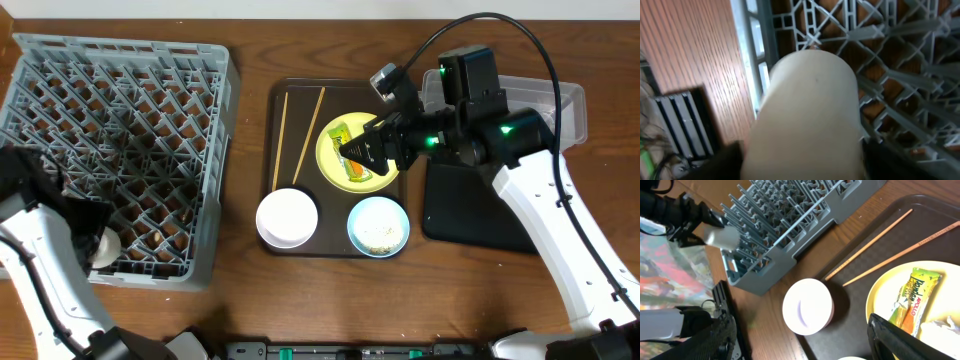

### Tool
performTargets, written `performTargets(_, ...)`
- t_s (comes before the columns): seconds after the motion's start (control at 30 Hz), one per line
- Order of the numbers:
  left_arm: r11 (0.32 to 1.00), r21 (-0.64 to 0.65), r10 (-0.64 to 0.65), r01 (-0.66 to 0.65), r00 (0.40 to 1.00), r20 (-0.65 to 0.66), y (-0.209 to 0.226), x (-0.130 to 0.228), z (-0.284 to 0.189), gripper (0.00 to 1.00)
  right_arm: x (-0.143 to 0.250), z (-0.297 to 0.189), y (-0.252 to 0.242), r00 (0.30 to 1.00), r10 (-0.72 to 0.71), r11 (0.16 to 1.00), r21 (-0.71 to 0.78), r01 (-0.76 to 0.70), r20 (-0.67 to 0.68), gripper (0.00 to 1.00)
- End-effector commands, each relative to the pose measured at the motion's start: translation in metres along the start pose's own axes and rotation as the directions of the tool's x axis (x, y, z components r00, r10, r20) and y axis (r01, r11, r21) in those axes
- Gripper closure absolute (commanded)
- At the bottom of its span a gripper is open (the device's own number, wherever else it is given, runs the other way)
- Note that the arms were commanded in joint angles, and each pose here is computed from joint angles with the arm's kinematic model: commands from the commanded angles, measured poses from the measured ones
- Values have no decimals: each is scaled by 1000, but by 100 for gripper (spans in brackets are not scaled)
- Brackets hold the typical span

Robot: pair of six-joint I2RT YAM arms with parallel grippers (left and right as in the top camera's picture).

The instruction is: Sort waste into correct bins and load items into the dishwasher

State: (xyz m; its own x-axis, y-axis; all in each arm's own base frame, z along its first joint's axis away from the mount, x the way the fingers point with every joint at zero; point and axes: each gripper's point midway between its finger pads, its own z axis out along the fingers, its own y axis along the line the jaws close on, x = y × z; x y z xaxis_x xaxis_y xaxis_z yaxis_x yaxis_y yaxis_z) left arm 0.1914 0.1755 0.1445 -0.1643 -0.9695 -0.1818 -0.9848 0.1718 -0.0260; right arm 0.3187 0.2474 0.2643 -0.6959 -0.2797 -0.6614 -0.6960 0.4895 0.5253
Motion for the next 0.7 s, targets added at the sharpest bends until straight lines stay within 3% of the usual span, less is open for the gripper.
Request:
performTargets(0.0,999,53,0,2,999,-45,-4,4,0,4,-4,-3,3,1000,-30,1000,9,30,9,18)
performTargets(0.17,995,103,14,-6,997,-74,-12,9,-2,0,-3,-3,3,1000,-29,1000,9,29,8,18)
performTargets(0.27,962,256,126,-93,985,-115,-36,19,-17,9,-2,-2,3,1000,-25,1000,9,25,3,18)
performTargets(0.37,876,431,281,-216,955,-93,-64,34,-44,9,-2,-2,0,1000,-25,999,28,25,3,18)
performTargets(0.5,684,572,512,-453,857,66,-92,64,-87,10,1,2,-30,997,79,966,247,-77,3,21)
performTargets(0.57,560,588,617,-584,767,174,-101,87,-106,10,5,6,-47,989,144,915,378,-140,19,23)
performTargets(0.67,369,586,728,-722,616,301,-109,125,-128,13,12,27,-52,987,162,880,454,-143,-2,25)
